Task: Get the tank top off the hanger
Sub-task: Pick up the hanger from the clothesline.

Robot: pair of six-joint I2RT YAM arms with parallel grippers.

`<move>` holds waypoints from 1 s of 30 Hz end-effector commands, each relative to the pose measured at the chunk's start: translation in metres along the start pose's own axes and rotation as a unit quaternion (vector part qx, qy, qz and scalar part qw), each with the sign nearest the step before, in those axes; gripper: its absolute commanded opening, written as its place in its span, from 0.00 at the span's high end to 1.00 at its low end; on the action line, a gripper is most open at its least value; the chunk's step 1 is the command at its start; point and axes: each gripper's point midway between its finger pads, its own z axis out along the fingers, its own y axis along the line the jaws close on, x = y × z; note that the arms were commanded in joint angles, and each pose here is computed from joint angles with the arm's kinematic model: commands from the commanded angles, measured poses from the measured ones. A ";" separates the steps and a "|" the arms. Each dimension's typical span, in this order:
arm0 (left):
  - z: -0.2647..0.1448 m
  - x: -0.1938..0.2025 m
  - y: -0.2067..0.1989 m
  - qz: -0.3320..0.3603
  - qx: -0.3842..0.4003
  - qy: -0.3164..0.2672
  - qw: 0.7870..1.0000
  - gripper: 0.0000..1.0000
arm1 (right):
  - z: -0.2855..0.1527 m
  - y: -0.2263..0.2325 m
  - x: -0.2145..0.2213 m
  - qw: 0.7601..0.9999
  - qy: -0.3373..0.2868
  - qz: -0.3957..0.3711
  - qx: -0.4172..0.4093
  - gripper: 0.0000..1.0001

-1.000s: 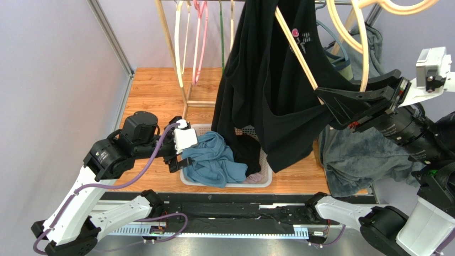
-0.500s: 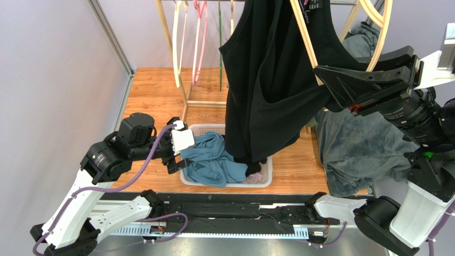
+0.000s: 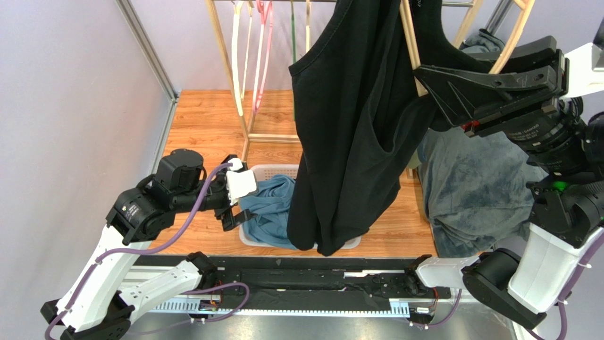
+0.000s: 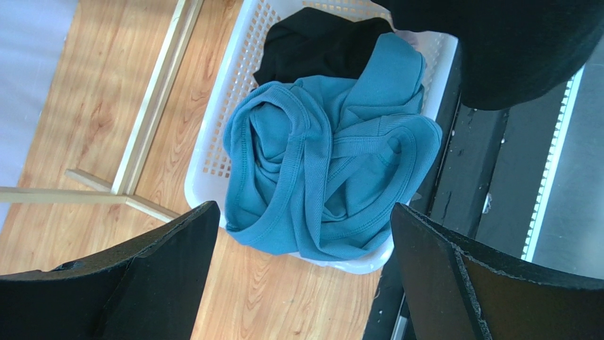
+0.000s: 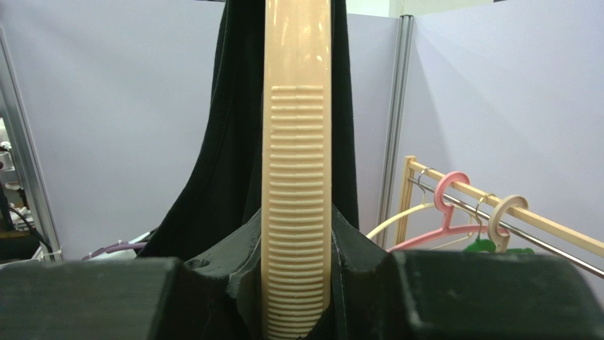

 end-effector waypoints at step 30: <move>-0.005 -0.006 -0.011 -0.015 0.015 -0.039 0.999 0.01 | 0.099 -0.017 0.022 0.986 -0.071 0.106 -0.109 1.00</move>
